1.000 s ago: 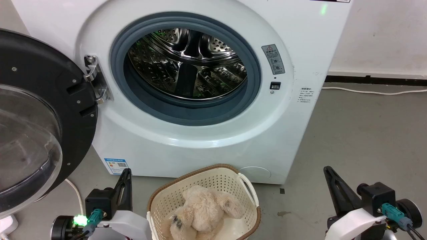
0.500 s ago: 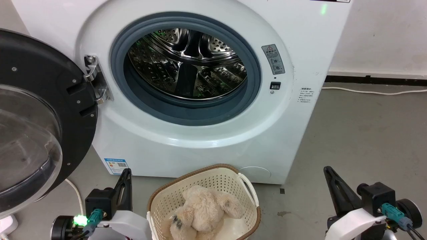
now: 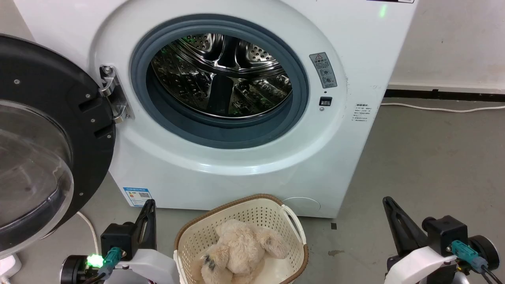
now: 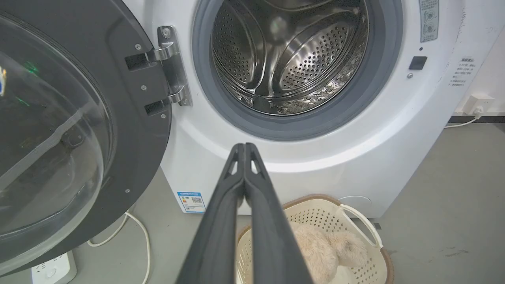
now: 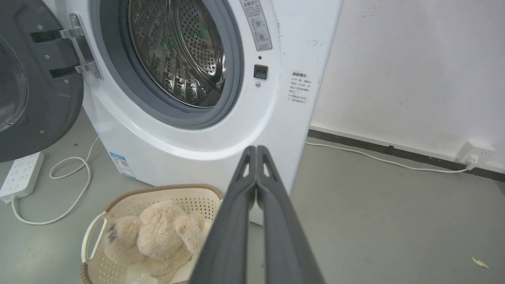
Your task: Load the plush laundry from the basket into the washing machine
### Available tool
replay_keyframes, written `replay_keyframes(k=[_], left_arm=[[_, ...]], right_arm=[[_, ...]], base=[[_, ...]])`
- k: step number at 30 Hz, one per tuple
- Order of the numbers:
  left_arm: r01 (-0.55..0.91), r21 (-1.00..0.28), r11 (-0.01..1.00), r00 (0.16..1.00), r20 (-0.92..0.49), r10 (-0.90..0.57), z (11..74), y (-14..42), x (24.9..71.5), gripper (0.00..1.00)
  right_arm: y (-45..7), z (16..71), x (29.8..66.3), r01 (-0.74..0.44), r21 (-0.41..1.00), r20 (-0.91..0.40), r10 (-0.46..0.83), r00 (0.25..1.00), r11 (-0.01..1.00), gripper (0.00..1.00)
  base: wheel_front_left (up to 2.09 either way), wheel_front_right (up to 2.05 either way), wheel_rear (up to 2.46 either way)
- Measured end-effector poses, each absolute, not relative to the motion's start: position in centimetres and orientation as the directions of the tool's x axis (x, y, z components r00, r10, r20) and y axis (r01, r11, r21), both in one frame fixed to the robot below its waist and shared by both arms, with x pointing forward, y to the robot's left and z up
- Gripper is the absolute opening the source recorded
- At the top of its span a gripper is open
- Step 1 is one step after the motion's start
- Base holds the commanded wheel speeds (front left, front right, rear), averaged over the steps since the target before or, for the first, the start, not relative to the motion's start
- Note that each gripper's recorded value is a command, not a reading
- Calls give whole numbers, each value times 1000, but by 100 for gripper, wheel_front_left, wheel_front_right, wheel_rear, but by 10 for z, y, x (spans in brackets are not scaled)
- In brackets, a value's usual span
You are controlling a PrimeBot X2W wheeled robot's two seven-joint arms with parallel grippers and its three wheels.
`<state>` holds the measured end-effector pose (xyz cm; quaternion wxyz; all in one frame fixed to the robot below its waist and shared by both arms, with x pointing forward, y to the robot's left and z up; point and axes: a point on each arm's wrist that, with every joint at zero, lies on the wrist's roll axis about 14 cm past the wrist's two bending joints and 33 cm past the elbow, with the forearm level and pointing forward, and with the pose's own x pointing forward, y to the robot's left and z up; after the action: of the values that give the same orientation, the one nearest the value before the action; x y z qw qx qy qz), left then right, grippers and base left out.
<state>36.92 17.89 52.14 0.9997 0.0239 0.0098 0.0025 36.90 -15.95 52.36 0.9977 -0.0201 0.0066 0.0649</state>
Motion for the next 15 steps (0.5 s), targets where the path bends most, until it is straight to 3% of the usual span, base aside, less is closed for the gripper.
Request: replay_keyframes(k=[15], left_arm=[[-5, 48, 999, 1000, -19, 6, 521, 179, 369, 0]], right_arm=[[-160, 524, 369, -130, -39, -16, 129, 992, 991, 0]], base=[[0, 0, 0]])
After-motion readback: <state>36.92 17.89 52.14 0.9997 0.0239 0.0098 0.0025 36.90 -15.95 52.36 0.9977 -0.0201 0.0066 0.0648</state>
